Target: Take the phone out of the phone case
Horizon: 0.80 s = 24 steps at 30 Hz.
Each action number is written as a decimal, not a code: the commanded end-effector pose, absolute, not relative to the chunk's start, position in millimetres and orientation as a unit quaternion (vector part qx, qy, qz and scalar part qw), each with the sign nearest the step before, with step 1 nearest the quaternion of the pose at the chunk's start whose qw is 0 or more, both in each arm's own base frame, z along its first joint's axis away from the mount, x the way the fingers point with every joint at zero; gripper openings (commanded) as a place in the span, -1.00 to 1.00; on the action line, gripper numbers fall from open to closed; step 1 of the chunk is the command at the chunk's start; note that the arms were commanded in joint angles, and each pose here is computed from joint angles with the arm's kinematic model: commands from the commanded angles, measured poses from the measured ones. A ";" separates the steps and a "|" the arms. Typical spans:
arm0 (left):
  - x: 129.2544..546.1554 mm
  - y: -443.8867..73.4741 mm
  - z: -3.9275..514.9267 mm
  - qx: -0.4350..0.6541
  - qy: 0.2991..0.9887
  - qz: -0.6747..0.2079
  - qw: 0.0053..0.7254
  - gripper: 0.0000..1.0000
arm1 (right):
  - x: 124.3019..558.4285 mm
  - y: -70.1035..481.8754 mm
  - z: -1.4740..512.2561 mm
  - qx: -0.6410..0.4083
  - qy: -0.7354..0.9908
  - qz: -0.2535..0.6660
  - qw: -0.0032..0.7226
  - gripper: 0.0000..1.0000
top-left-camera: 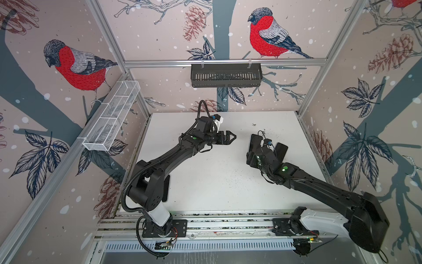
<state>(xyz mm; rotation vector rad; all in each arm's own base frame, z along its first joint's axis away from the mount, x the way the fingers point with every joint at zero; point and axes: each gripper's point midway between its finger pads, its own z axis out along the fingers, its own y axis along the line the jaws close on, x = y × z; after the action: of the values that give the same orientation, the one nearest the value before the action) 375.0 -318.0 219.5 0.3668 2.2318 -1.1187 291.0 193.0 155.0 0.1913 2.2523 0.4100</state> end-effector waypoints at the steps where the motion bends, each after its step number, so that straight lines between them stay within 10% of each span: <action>1: 371.9 -334.6 238.0 0.156 0.817 -0.466 0.302 0.97 | 303.6 204.2 183.5 0.063 0.865 0.172 0.468 -0.25; 14: 368.8 -361.1 231.8 0.165 0.806 -0.507 0.256 0.94 | 300.1 234.0 192.3 0.008 0.855 0.194 0.481 -0.32; 24: 378.0 -367.4 229.8 0.162 0.807 -0.507 0.255 0.55 | 298.1 246.0 190.4 -0.017 0.856 0.203 0.475 -0.33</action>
<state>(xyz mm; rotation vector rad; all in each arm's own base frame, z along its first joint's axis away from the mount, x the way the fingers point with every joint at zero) 375.7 -361.5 216.6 0.4139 2.2491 -1.3434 292.4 235.9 173.5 -0.0254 2.1550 0.4536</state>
